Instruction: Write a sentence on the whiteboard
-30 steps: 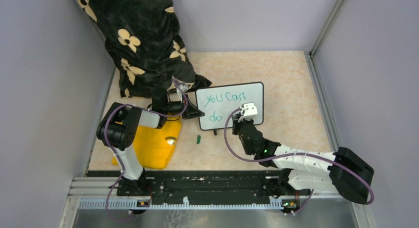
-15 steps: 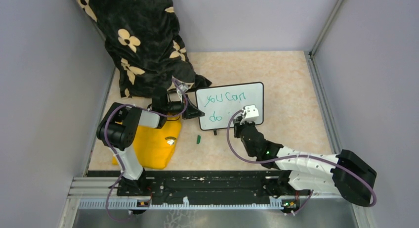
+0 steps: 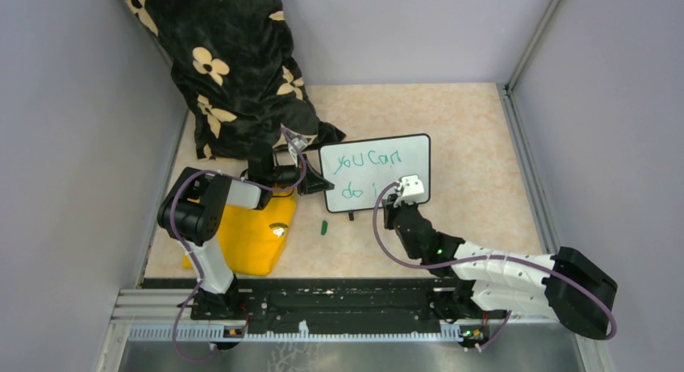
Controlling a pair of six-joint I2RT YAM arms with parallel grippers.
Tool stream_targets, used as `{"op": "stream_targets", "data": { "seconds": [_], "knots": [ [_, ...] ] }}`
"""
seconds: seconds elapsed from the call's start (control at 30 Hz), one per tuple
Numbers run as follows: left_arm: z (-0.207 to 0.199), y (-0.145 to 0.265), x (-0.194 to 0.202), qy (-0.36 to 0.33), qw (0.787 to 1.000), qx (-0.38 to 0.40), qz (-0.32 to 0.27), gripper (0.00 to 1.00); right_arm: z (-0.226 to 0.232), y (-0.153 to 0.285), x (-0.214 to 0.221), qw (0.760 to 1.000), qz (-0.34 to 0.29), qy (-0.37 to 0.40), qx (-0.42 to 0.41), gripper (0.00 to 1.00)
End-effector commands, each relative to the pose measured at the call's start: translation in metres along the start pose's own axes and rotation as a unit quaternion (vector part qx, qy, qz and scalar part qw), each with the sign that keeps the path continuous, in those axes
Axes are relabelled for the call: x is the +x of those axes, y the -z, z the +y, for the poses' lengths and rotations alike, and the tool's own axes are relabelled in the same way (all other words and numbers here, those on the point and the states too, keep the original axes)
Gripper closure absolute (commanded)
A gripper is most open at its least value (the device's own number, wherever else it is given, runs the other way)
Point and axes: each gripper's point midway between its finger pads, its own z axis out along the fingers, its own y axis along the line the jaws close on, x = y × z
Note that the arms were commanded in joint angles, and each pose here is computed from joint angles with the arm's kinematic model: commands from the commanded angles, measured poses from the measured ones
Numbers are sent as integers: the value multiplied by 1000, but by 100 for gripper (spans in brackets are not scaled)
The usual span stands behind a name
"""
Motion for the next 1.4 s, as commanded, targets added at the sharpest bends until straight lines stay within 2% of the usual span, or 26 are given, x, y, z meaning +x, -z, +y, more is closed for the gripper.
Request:
{"op": "stream_targets", "data": {
  "seconds": [0.0, 0.4, 1.37],
  "knots": [
    [15, -4, 19, -3, 999, -35, 20, 100, -6, 1, -15, 1000, -22, -16, 15, 100],
    [14, -4, 19, -3, 999, -33, 20, 100, 24, 8, -40, 995, -54, -33, -72, 100],
    [14, -4, 18, -4, 999, -33, 20, 100, 3, -6, -38, 998, -57, -29, 11, 100]
  ]
}}
